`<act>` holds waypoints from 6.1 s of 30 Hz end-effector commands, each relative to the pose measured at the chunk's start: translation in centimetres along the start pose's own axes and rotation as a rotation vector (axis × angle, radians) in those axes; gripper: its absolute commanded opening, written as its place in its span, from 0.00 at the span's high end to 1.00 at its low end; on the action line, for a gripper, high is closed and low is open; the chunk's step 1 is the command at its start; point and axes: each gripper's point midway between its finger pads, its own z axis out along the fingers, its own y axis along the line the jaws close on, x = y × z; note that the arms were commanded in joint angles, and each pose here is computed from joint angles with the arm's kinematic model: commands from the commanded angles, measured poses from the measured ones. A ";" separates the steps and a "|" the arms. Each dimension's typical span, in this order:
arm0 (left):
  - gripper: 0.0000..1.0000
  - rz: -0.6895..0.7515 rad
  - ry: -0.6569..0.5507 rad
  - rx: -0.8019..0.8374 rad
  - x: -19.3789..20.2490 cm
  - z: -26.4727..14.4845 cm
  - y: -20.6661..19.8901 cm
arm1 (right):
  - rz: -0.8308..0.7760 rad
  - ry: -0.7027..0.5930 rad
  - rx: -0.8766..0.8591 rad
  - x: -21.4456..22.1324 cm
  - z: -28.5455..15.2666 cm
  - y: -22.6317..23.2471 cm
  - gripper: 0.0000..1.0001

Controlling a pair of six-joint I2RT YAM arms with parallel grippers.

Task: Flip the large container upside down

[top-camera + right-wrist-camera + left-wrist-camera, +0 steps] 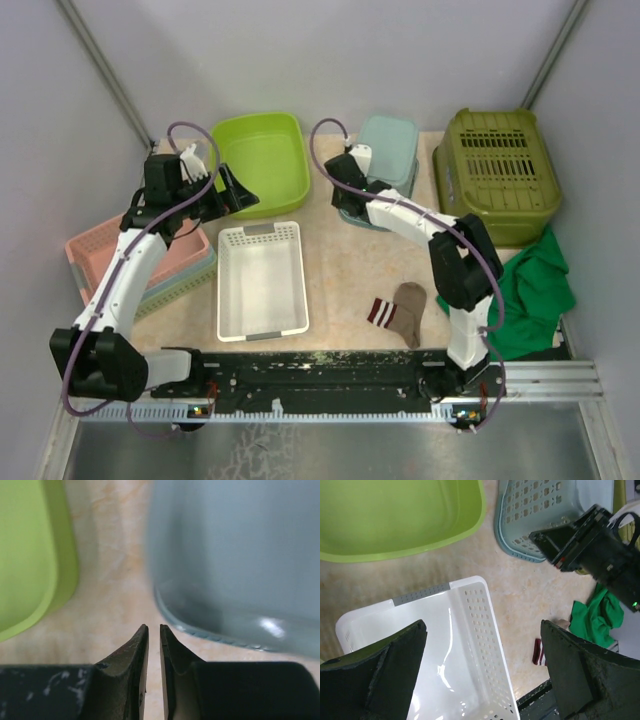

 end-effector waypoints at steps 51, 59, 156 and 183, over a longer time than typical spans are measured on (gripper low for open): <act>0.01 0.264 0.142 -0.334 2.9 8.9 0.0 | 0.295 -0.068 -0.171 -6.9 -4.7 -16.3 0.56; 0.01 0.359 0.032 -0.445 -0.8 15.1 -1.5 | 0.192 -0.053 -0.166 -3.4 -12.1 -16.3 0.39; 0.94 -0.699 0.014 0.281 0.9 14.5 3.5 | 0.258 -0.115 -0.074 -0.2 -21.3 -19.4 0.28; 1.00 -0.710 0.139 0.080 4.3 17.8 9.1 | 0.306 -0.103 -0.066 1.3 -20.6 -19.7 0.29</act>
